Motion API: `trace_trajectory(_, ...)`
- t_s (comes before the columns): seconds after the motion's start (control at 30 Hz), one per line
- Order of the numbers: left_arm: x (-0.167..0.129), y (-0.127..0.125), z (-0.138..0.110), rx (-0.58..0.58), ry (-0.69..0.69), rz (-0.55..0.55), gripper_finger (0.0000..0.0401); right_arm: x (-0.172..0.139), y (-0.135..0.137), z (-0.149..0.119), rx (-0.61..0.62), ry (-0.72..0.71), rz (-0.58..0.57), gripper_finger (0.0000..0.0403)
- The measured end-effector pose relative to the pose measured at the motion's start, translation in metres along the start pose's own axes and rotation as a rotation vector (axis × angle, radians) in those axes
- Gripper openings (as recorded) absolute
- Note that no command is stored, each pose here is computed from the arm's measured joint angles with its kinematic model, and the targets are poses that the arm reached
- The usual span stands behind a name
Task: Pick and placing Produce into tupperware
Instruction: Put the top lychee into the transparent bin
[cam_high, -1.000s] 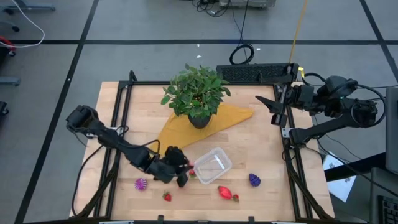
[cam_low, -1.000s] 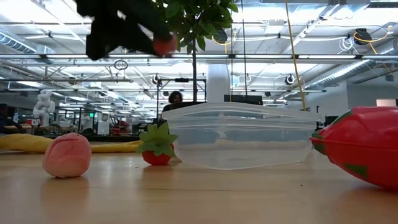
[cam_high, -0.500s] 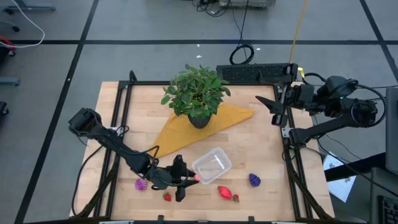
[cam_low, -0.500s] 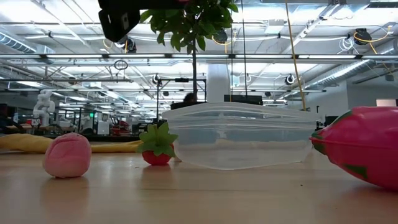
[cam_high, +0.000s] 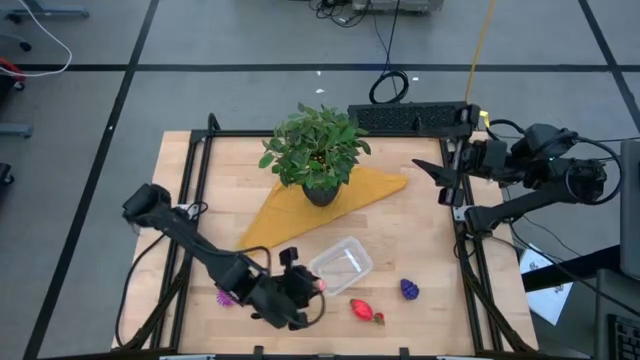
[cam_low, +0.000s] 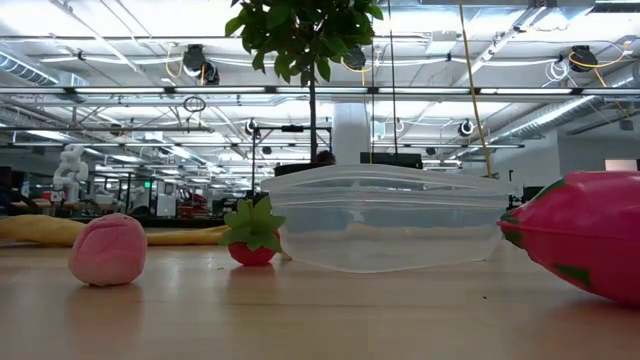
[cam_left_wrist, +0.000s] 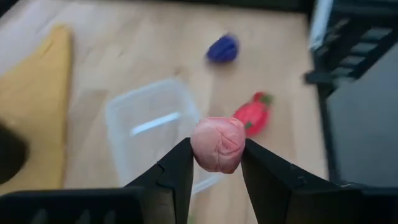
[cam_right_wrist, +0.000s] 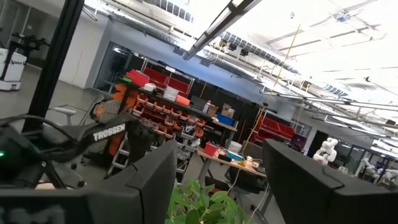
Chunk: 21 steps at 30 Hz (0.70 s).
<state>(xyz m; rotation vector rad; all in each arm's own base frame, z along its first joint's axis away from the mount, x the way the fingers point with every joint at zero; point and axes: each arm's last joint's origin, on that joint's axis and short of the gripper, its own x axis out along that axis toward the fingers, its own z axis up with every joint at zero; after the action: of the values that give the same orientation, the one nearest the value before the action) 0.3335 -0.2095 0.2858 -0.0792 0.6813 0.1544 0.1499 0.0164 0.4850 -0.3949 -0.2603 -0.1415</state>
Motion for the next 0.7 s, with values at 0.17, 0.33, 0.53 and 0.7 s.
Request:
trace_trajectory(0.17,0.019,-0.001,0.013,-0.042,0.125,0.075,0.0129,-0.006,-0.003,0.003,-0.003,-0.018,-0.009,0.0228)
trace_trajectory(0.33,0.056,-0.001,0.013,-0.102,0.289,0.085,0.0129,-0.017,-0.009,0.009,0.005,-0.044,-0.022,0.0228)
trace_trajectory(0.53,0.089,0.005,0.006,-0.187,0.406,0.144,0.0129,-0.029,-0.014,0.014,0.031,-0.069,-0.034,0.0228)
trace_trajectory(0.7,0.105,0.013,0.002,-0.273,0.446,0.178,0.0129,-0.034,-0.016,0.015,0.044,-0.071,-0.034,0.0228)
